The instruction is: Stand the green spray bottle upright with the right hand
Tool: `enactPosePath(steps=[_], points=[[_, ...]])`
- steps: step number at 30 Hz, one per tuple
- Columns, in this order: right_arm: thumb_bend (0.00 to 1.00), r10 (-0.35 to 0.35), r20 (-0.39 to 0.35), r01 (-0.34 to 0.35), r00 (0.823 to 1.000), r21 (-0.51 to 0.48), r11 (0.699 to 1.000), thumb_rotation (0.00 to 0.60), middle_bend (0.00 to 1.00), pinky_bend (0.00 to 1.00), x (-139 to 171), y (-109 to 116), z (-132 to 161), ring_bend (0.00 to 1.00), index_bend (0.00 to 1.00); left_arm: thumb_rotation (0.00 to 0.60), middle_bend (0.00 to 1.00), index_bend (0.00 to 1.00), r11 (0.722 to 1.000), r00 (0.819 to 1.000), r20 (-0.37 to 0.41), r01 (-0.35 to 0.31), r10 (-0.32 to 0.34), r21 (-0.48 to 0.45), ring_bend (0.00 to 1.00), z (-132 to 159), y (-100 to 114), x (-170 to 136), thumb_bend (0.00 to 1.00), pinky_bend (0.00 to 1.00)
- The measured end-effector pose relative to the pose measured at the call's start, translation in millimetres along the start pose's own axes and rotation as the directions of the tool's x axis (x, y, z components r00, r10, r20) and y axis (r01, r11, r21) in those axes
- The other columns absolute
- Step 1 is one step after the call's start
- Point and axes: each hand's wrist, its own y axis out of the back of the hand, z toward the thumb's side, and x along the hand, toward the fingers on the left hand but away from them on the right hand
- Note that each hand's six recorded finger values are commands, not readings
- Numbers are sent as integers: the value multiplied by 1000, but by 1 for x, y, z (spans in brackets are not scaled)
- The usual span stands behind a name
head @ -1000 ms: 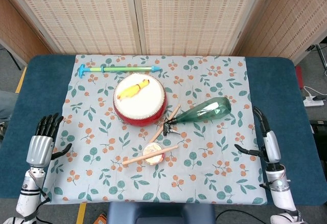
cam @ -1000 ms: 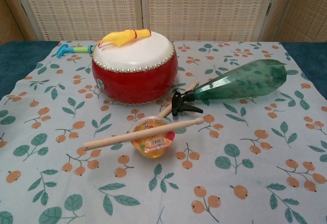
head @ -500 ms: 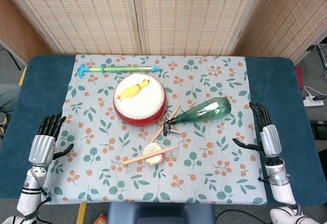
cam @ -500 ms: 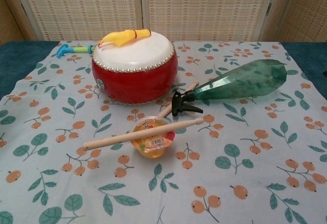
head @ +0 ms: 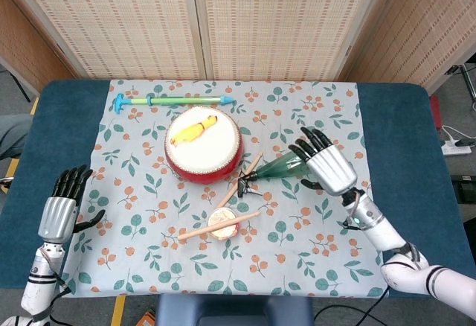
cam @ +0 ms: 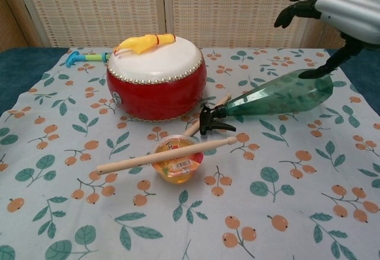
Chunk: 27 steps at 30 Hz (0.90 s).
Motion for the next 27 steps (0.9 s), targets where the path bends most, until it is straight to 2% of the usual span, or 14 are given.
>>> enactPosePath(steps=[4, 10, 16, 19, 22, 27], points=[[0, 88, -46, -82, 995, 120, 989, 600, 265, 183, -21, -6, 20, 88, 246, 600, 0, 53, 1000, 1000, -4, -5, 5, -14, 0, -3, 2, 0, 192, 20], [0, 159, -52, -149, 986, 160, 976, 600, 265, 180, -37, -17, 37, 87, 228, 600, 0, 51, 1000, 1000, -1, -2, 2, -30, 0, -3, 2, 0, 190, 20], [0, 266, 12, -264, 964, 174, 949, 600, 265, 180, -51, -54, 45, 87, 233, 600, 0, 51, 999, 1000, 3, -2, 2, -45, 0, -4, 3, 1, 191, 20], [0, 308, 49, -312, 950, 165, 936, 600, 275, 186, -57, -70, 47, 87, 279, 600, 0, 51, 999, 1000, 7, 0, 1, -51, 0, -3, 3, 0, 191, 20], [0, 324, 63, -330, 944, 160, 930, 600, 277, 188, -63, -78, 48, 87, 282, 600, 0, 48, 998, 1000, 9, 3, -2, -55, 0, -3, 2, 0, 191, 20], [0, 322, 60, -327, 945, 153, 932, 600, 279, 188, -71, -82, 51, 88, 292, 600, 0, 45, 998, 1000, 10, 5, -5, -60, 0, -3, 1, 1, 190, 20]])
